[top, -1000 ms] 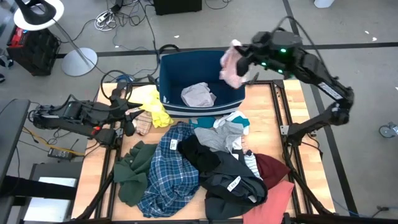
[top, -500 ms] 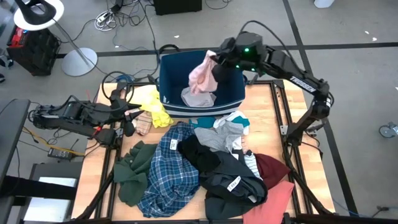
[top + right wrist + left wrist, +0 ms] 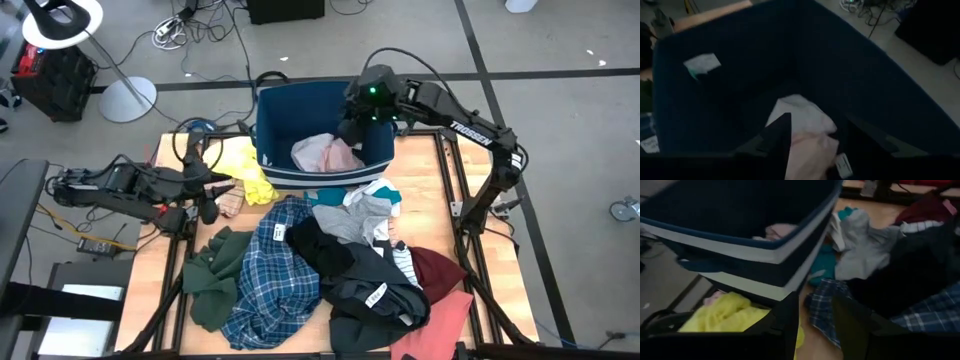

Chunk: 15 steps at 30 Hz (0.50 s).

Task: Sort clothes
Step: Put the yellow shirt into the laundry organizer

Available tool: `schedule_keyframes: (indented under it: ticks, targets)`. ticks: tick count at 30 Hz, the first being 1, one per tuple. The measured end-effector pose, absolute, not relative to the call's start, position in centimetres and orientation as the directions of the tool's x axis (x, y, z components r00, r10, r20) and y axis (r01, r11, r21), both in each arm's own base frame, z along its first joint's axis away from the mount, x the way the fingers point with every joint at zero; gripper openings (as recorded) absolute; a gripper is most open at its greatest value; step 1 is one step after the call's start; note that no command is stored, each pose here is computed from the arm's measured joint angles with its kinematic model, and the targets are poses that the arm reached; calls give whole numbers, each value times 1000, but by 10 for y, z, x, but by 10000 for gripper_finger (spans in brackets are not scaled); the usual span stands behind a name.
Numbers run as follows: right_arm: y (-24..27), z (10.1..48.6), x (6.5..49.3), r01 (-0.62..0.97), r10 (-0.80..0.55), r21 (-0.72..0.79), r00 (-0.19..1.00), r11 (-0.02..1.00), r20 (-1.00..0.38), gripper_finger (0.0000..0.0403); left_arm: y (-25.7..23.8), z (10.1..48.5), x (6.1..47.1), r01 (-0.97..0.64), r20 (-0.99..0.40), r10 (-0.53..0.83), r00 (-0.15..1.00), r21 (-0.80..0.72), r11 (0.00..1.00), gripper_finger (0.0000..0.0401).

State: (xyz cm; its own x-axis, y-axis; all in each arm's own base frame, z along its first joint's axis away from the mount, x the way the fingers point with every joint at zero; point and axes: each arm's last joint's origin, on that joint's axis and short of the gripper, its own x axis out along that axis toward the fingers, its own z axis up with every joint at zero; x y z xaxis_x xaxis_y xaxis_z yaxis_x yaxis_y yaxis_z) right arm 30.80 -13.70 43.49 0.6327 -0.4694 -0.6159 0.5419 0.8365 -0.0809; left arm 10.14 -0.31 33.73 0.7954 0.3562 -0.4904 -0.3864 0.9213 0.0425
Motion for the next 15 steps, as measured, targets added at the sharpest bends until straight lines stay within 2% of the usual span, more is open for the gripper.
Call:
schedule_keyframes:
  ticks: [6, 15]
  targets:
    - [-126, 448, 278, 545, -463, -91, 600, 834, -653, 198, -8, 328, 124, -361, -566, 331, 755, 64, 931, 122]
    - [-100, 458, 215, 599, -487, -48, 598, 799, -637, 195, -10, 318, 138, -389, -634, 337, 696, 61, 919, 121]
